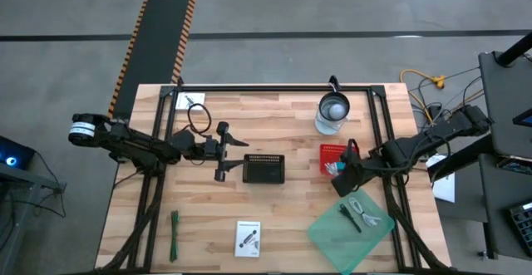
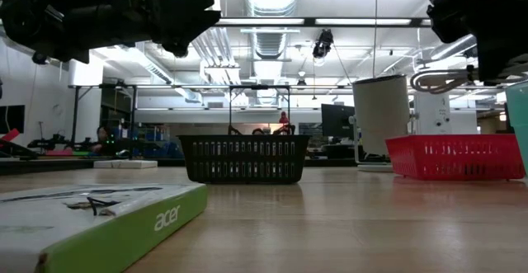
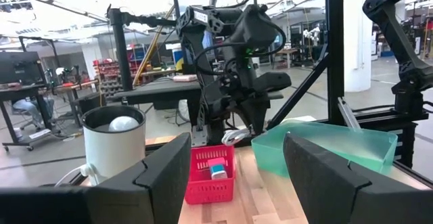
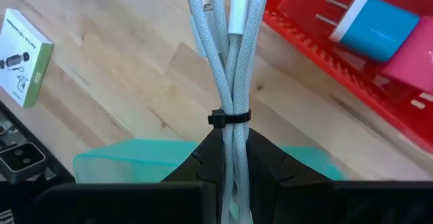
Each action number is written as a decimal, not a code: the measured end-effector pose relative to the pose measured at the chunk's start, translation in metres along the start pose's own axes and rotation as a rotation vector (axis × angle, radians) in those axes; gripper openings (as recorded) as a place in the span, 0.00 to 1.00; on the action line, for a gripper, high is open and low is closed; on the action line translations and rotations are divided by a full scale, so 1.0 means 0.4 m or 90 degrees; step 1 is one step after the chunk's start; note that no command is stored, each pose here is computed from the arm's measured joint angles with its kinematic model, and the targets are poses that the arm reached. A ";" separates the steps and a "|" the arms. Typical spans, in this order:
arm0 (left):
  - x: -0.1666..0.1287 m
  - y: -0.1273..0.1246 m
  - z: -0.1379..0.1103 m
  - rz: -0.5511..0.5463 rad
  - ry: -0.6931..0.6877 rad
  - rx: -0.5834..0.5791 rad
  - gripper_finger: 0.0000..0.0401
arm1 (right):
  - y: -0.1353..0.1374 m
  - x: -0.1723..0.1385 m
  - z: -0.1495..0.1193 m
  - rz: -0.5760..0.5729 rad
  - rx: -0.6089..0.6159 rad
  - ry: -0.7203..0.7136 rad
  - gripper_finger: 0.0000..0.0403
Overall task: Pick and place items into bin
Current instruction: Put the white charger cable into the blue bin
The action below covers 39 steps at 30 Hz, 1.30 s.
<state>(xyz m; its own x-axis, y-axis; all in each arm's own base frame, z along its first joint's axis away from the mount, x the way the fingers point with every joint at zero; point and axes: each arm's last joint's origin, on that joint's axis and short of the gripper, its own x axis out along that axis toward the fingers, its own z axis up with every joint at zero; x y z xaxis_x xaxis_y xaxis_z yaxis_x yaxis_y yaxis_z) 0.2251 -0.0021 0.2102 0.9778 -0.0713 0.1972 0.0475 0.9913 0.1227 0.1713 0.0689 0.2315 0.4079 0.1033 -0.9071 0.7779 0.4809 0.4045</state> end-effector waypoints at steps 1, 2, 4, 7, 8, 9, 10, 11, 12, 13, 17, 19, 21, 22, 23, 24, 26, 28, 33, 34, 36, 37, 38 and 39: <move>0.000 0.000 0.000 0.000 0.000 0.000 0.55 | 0.000 0.000 -0.002 0.000 -0.001 0.001 0.07; 0.000 0.000 0.000 0.000 0.000 0.000 0.55 | 0.001 0.000 -0.005 0.000 0.000 0.003 0.07; -0.001 0.000 -0.001 0.000 0.001 -0.001 0.55 | 0.001 -0.001 -0.010 0.001 0.000 0.006 0.07; -0.001 0.000 -0.002 0.000 0.002 -0.001 0.55 | 0.003 -0.002 -0.023 0.002 -0.004 0.012 0.07; -0.001 0.000 -0.002 0.000 0.002 -0.002 0.55 | 0.003 -0.002 -0.028 0.003 -0.006 0.015 0.07; -0.002 0.000 -0.002 0.000 0.003 -0.004 0.55 | 0.004 -0.002 -0.033 0.004 -0.009 0.018 0.07; -0.001 0.000 -0.002 0.000 0.002 -0.018 0.55 | 0.004 -0.003 -0.038 0.004 -0.011 0.021 0.07; -0.002 0.000 -0.003 0.000 0.003 -0.039 0.55 | 0.005 -0.003 -0.044 0.005 -0.012 0.024 0.07; -0.003 -0.001 -0.004 -0.001 0.004 -0.061 0.55 | 0.005 -0.004 -0.050 0.006 -0.014 0.028 0.07; -0.004 -0.001 -0.005 -0.001 0.005 -0.079 0.55 | 0.005 -0.004 -0.057 0.006 -0.014 0.031 0.07; -0.009 -0.002 -0.011 -0.001 0.012 -0.102 0.55 | 0.006 -0.008 -0.086 0.009 -0.014 0.048 0.07; -0.010 -0.002 -0.013 -0.001 0.014 -0.102 0.55 | 0.005 -0.010 -0.102 0.010 -0.015 0.056 0.07; -0.012 -0.003 -0.015 -0.002 0.016 -0.108 0.55 | 0.005 -0.013 -0.118 0.012 -0.016 0.056 0.07; -0.012 -0.004 -0.015 -0.002 0.016 -0.114 0.55 | 0.004 -0.014 -0.126 0.013 -0.016 0.058 0.07; -0.012 -0.004 -0.015 -0.003 0.016 -0.115 0.55 | 0.003 -0.015 -0.135 0.014 -0.017 0.061 0.07; -0.011 -0.005 -0.016 -0.003 0.016 -0.115 0.55 | 0.002 -0.017 -0.143 0.015 -0.019 0.062 0.07; -0.010 -0.006 -0.024 -0.003 0.026 -0.116 0.55 | 0.000 -0.020 -0.158 0.018 -0.018 0.061 0.07; -0.008 -0.008 -0.029 -0.005 0.031 -0.120 0.55 | -0.001 -0.020 -0.173 0.018 -0.017 0.063 0.07; -0.005 -0.011 -0.023 -0.010 0.002 -0.119 0.55 | 0.000 -0.008 -0.213 0.007 -0.022 0.076 0.07; -0.005 -0.012 -0.024 -0.011 0.003 -0.119 0.55 | 0.001 -0.003 -0.220 0.003 -0.023 0.078 0.07; -0.003 -0.013 -0.031 -0.011 0.010 -0.119 0.55 | 0.006 0.006 -0.235 0.005 -0.024 0.083 0.07; -0.002 -0.013 -0.032 -0.011 0.010 -0.119 0.55 | 0.009 0.011 -0.240 0.005 -0.024 0.085 0.07; -0.002 -0.013 -0.033 -0.011 0.011 -0.119 0.55 | 0.011 0.016 -0.246 0.003 -0.022 0.086 0.07; -0.001 -0.013 -0.033 -0.011 0.010 -0.119 0.55 | 0.013 0.022 -0.251 0.001 -0.022 0.087 0.07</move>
<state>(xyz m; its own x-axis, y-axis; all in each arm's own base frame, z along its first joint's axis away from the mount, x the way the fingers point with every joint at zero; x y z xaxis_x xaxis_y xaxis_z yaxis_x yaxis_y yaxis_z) 0.2272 -0.0059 0.1966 0.9795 -0.0881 0.1812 0.1000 0.9933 -0.0576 0.1309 0.1598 0.2138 0.3384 0.2201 -0.9149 0.7599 0.5096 0.4036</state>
